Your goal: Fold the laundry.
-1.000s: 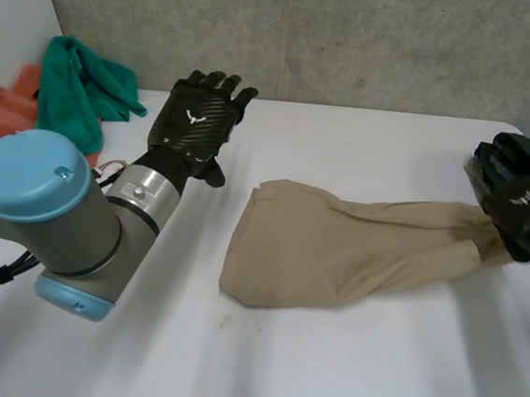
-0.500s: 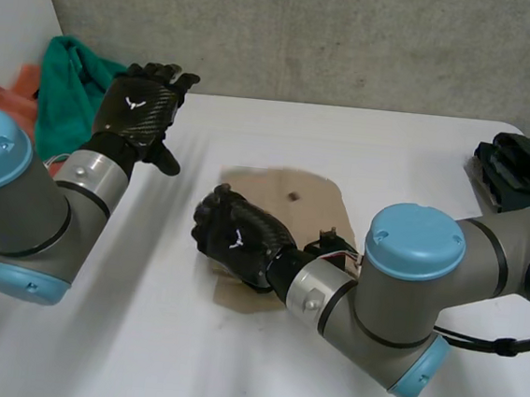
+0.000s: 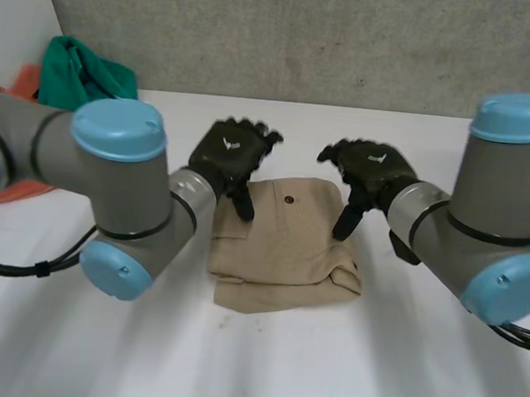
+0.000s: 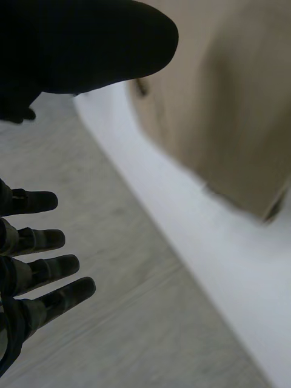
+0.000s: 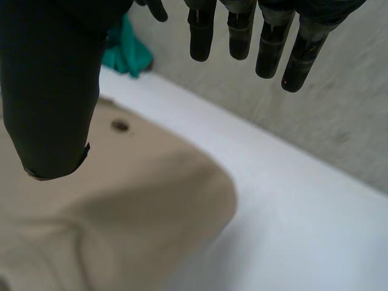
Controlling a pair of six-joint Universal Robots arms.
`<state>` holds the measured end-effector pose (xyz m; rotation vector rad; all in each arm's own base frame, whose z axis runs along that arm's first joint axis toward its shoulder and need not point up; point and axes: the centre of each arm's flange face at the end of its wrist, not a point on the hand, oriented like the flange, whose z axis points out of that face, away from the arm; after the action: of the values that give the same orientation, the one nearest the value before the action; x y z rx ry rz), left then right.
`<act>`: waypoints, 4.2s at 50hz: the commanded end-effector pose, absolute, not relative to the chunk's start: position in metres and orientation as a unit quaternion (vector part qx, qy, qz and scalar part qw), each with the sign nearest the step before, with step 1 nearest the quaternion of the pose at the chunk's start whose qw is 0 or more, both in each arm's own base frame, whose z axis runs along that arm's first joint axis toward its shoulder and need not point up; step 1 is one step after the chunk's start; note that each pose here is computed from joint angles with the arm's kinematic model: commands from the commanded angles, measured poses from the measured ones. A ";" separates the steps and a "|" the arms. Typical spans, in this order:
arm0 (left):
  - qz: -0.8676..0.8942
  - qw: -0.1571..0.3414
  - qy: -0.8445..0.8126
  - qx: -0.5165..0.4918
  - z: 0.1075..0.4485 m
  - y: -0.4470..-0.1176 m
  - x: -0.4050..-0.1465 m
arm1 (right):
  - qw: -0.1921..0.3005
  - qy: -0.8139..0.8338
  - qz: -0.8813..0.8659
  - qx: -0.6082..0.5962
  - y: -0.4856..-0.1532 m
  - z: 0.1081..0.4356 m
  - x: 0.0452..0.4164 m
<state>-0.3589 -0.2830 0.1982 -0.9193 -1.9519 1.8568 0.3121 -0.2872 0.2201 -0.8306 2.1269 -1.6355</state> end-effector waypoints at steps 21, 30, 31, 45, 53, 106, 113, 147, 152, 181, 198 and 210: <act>0.545 0.046 -0.723 -0.422 0.146 -0.259 -0.358 | 0.065 0.736 -0.560 -0.375 -0.303 0.168 0.319; 0.660 0.105 -0.641 -0.378 0.235 -0.258 -0.367 | 0.088 0.694 -0.637 -0.324 -0.281 0.204 0.305; 0.666 0.117 -0.632 -0.378 0.243 -0.257 -0.367 | 0.088 0.694 -0.637 -0.324 -0.276 0.203 0.303; 0.606 0.313 -0.547 -0.486 0.285 -0.243 -0.355 | 0.114 0.657 -0.645 -0.374 -0.180 0.140 0.300; 0.591 0.318 -0.560 -0.486 0.276 -0.242 -0.357 | 0.053 0.642 -0.645 -0.411 -0.192 0.108 0.310; 0.586 0.325 -0.578 -0.466 0.286 -0.229 -0.340 | -0.006 0.633 -0.706 -0.317 -0.346 0.159 0.274; 0.587 0.325 -0.577 -0.466 0.286 -0.228 -0.340 | 0.031 0.527 -0.789 -0.313 -0.391 0.196 0.260; 0.612 0.314 -0.570 -0.449 0.295 -0.229 -0.344 | 0.099 0.520 -0.826 -0.195 -0.554 0.128 -0.040; 0.606 0.317 -0.574 -0.451 0.291 -0.225 -0.345 | 0.098 0.544 -0.808 -0.202 -0.545 0.102 -0.066; 0.598 0.328 -0.567 -0.462 0.290 -0.211 -0.352 | 0.016 0.648 -0.758 -0.075 -0.463 0.193 -0.111; 0.637 0.310 -0.570 -0.417 0.314 -0.221 -0.343 | -0.369 0.626 -0.686 0.030 -0.433 0.280 -0.173; 0.795 0.145 -0.545 -0.225 0.358 -0.313 -0.267 | -0.044 0.420 -0.884 -0.198 -0.376 0.357 0.092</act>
<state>-0.3117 -0.2667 0.3412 -0.8499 -1.5483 2.0140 -0.0257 -0.4173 0.3583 -0.2720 1.7870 -3.0695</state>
